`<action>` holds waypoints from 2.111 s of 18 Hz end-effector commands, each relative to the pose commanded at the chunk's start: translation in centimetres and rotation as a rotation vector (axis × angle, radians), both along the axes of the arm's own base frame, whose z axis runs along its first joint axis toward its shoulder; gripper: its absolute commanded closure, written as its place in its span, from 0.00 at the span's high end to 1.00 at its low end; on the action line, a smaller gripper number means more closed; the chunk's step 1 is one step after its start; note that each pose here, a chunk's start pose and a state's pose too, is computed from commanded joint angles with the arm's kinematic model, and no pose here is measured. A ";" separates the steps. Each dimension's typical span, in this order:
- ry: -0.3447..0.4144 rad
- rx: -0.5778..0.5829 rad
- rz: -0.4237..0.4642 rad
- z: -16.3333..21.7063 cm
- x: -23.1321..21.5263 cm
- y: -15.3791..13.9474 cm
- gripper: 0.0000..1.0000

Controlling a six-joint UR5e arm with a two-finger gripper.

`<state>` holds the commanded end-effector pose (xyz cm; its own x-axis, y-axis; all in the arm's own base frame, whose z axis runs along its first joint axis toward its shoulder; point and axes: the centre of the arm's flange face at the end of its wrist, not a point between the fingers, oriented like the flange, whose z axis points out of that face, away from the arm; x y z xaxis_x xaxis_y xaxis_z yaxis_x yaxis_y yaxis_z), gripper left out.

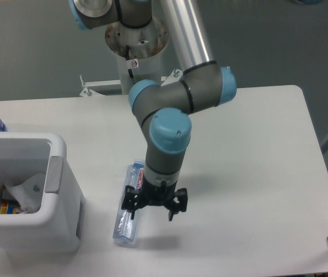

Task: Place the trash in the trash can
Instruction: 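Lower the gripper around the bottle's cap end and close on it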

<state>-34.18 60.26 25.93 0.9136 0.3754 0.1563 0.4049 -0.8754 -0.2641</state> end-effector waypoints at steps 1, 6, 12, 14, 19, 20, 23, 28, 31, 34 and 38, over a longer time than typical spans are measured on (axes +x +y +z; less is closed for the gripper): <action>-0.006 -0.008 -0.010 -0.6 0.7 0.5 1.00; -0.022 -0.033 -0.040 -2.7 2.5 1.8 1.00; 0.003 -0.069 -0.067 -4.9 4.1 3.0 1.00; 0.000 -0.076 -0.068 -6.0 4.0 3.3 1.00; 0.027 -0.112 -0.070 -7.8 4.0 3.7 1.00; 0.028 -0.115 -0.069 -8.0 4.1 3.7 1.00; 0.031 -0.118 -0.070 -8.1 4.1 3.8 1.00; 0.034 -0.120 -0.070 -7.9 4.2 3.7 0.77; 0.061 -0.137 -0.067 -7.6 4.2 3.6 0.67; 0.065 -0.142 -0.069 -7.7 4.4 3.7 0.67; 0.066 -0.140 -0.072 -7.5 4.6 3.6 0.67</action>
